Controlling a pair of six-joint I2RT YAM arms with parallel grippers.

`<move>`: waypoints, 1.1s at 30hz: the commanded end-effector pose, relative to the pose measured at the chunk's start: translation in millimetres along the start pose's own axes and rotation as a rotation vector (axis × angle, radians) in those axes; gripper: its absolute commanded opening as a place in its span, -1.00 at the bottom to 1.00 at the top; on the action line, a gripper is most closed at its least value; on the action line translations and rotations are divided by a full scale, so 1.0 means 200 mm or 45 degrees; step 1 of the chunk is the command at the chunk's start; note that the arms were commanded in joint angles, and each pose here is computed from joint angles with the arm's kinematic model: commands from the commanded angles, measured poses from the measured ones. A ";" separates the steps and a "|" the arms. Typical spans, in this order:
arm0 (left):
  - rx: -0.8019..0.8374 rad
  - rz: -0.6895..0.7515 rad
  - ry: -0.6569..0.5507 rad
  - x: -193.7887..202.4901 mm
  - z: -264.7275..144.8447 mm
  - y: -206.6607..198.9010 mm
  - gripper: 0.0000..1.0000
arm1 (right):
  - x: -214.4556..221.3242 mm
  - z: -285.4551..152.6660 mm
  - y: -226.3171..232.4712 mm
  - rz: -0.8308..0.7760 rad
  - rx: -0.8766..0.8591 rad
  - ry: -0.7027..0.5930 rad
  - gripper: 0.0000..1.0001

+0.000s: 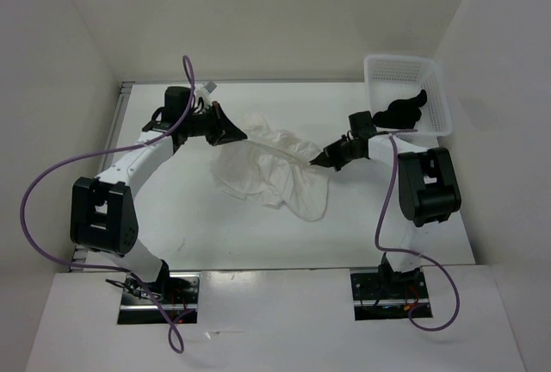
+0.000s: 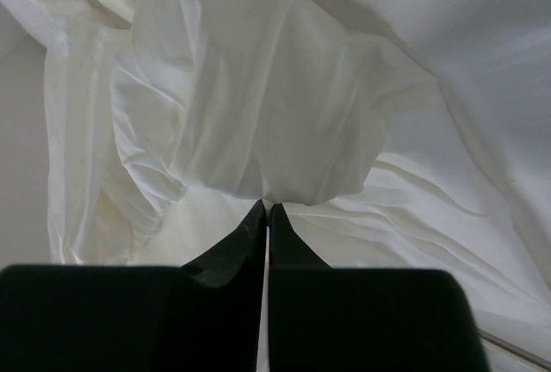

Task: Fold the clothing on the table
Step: Flatten the skirt out

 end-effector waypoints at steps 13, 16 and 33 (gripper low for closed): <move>0.230 0.335 0.084 -0.03 -0.31 -0.09 -1.00 | 0.23 -0.79 0.33 -1.011 -0.100 -0.730 -0.98; 0.391 0.298 0.148 0.08 -0.36 -0.15 -1.00 | 0.33 -0.92 0.25 -1.169 -0.135 -0.732 -0.98; 0.186 0.098 0.153 -0.16 0.07 0.17 -1.00 | 0.12 -0.50 0.43 -1.080 -0.023 -0.675 -0.98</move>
Point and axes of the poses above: each gripper's point midway between its finger pads, its own z axis out along the fingers, its own y axis along the line the jaws close on, x = y × z, the point moved 10 cm from there along -z, back along the fingers, and after that the axes turned 14 degrees about z, right-handed, at the moved point
